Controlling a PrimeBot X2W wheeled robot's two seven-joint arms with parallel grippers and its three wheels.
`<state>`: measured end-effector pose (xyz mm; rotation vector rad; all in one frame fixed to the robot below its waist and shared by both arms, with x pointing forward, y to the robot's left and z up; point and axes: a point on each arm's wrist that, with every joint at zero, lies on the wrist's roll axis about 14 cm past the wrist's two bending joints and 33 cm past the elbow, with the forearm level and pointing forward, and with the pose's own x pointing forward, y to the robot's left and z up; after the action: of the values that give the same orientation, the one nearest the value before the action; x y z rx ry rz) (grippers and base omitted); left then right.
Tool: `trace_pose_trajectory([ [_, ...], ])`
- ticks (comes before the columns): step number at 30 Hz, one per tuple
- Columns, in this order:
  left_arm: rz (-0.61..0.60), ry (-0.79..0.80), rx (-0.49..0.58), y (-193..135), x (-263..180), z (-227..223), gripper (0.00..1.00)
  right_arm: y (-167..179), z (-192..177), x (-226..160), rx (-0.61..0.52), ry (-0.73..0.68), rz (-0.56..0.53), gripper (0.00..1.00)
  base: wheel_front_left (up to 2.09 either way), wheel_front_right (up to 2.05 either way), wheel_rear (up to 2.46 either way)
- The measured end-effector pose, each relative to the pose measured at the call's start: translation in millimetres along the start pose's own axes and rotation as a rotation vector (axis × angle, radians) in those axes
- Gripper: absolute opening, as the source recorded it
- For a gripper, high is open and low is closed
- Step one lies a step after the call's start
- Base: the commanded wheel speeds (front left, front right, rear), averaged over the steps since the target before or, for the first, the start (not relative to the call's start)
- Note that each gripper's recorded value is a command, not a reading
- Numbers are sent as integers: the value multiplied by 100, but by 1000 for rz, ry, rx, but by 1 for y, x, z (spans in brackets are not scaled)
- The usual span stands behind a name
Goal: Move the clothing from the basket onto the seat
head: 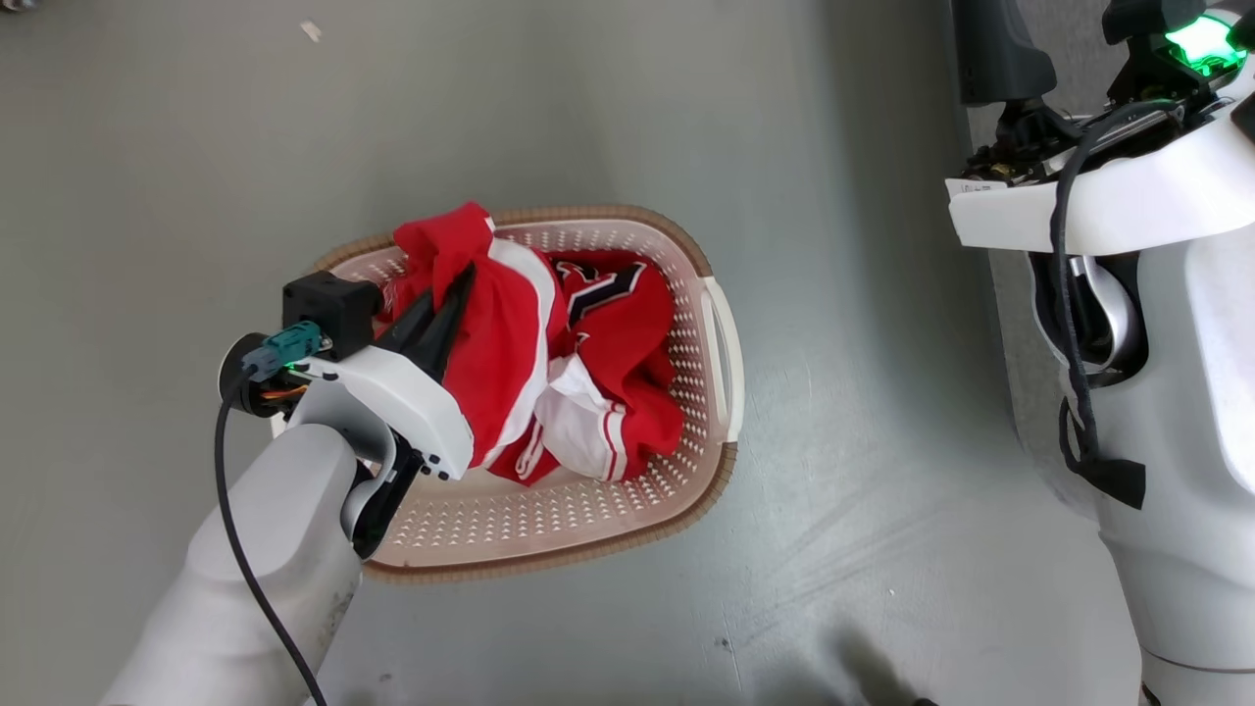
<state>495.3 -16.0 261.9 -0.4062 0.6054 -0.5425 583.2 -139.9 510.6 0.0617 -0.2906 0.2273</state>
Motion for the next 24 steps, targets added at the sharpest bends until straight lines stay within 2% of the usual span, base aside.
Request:
trace_pose_trajectory([
  [21,61,-281,-8,-7,-59,100,0,21,48,-13,2,-40,20,100,0,0,0],
  [24,62,-361,11,-11,-74,129,0,24,56,-20,6,-40,20,100,0,0,0],
])
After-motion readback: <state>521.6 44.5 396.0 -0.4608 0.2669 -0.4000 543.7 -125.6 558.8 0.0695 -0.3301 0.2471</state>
